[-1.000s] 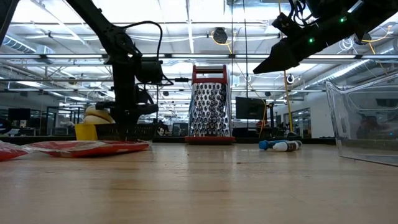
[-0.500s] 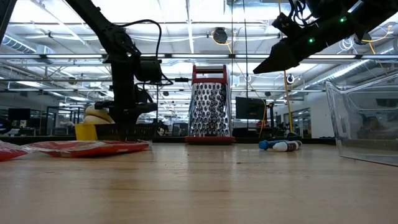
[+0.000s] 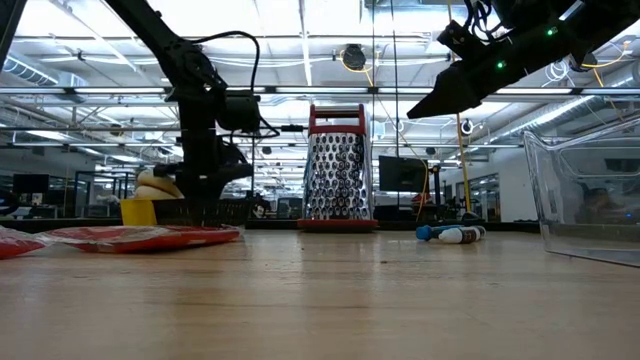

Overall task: Pick & Place Food Item
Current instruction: Put the right purple food coloring bottle into the black bin, then put the top green food coloring bottle into the black bin

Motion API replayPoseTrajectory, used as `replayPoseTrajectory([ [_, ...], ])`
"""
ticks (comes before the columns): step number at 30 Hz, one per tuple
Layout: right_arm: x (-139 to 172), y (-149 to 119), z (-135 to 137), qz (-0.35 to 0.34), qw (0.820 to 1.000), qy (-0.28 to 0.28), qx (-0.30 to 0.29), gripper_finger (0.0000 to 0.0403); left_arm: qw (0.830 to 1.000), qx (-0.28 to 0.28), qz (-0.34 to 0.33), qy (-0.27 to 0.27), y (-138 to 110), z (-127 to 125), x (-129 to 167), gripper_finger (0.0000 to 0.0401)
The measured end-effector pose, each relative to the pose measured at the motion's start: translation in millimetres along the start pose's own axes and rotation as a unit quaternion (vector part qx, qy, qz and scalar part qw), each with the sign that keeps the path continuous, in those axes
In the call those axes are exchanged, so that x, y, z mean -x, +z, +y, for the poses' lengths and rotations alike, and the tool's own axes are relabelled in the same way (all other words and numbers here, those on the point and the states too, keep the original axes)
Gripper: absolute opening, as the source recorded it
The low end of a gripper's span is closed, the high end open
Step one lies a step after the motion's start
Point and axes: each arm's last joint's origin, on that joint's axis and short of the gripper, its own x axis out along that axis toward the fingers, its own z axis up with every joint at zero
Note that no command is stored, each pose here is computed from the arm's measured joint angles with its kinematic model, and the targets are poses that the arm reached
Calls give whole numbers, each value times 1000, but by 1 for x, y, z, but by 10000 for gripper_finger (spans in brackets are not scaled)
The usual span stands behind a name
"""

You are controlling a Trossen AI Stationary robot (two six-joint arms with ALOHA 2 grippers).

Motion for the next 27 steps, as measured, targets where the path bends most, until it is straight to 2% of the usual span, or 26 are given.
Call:
replayPoseTrajectory([
  [7, 0, 0, 0, 0, 1000, 0, 0, 160, 1000, -4, 1, -1, -2, -3, 0, 171],
  [12, 0, 0, 0, 0, 1000, 0, 0, 160, 1000, -3, 0, -1, -2, -3, 1, 198],
  [19, 0, 0, 0, 0, 1000, 0, 0, 160, 999, 0, -50, 1, -1, -1, 25, 200],
  [27, 0, -1, 0, 5, 1000, 1, -5, 160, 988, -9, -140, -66, -7, -7, 78, 191],
])
